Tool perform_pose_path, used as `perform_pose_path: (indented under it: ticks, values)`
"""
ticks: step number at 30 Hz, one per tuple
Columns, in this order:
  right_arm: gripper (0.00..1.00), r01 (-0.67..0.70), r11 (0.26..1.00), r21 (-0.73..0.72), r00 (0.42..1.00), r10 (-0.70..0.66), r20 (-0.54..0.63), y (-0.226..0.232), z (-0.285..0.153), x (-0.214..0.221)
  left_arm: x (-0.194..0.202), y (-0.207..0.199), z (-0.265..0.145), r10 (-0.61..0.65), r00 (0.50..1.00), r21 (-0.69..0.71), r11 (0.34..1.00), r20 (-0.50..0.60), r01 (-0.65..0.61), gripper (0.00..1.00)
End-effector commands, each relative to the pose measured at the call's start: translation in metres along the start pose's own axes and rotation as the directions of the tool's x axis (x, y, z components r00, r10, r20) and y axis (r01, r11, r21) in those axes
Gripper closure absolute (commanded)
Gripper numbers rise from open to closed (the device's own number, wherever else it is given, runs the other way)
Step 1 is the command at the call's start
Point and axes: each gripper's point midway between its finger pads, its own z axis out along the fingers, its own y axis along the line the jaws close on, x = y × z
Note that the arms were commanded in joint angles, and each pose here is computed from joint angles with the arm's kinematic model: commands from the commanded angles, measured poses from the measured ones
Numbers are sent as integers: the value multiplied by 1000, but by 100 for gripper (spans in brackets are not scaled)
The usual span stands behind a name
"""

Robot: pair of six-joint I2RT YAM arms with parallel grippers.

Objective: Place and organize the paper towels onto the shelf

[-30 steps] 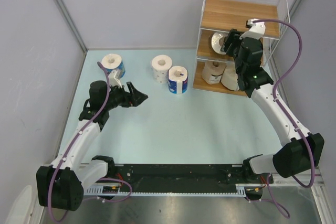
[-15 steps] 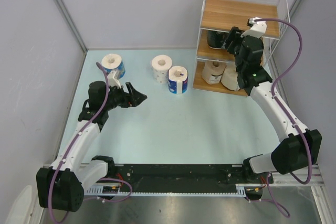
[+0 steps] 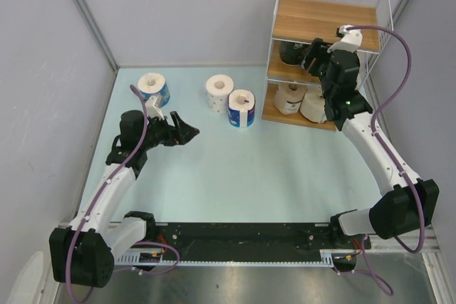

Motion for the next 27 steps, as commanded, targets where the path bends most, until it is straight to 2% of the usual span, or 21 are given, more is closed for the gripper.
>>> perform_pose_path:
  ticks: [1, 2, 8, 12, 14, 15, 19, 22, 27]
  values:
    - [25, -30, 994, -108, 1000, 30, 1, 15, -39, -23, -34, -7, 5, -3, 996, 15, 1000, 86, 1, 14]
    - [24, -31, 990, -140, 999, 33, 12, 20, -54, -30, -39, -5, 12, -10, 996, 17, 1000, 89, 8, 14]
    - [22, -7, 974, -226, 999, -4, -46, 35, -111, -2, -63, -8, 40, -40, 994, 58, 998, 99, 34, 14]
    - [21, -12, 971, -237, 995, -13, -103, 32, -146, 19, -78, 10, 59, -60, 993, -28, 998, 105, 63, 14]
    - [21, -18, 976, -219, 988, -16, -155, 27, -155, 40, -93, 17, 60, -70, 989, -88, 993, 132, 82, 12]
    - [21, -24, 976, -215, 986, -14, -169, 24, -158, 46, -103, 32, 63, -64, 983, -162, 982, 172, 93, 10]
    - [21, -67, 979, -195, 978, 25, -209, 13, -174, 66, -129, 73, 56, -98, 964, -354, 917, 248, 184, 4]
    - [20, -86, 979, -186, 971, 41, -234, 8, -181, 77, -151, 79, 59, -112, 953, -352, 912, 282, 212, 4]
    - [20, -63, 981, -184, 972, 19, -235, 5, -181, 81, -159, 80, 77, -105, 956, -325, 925, 275, 195, 4]
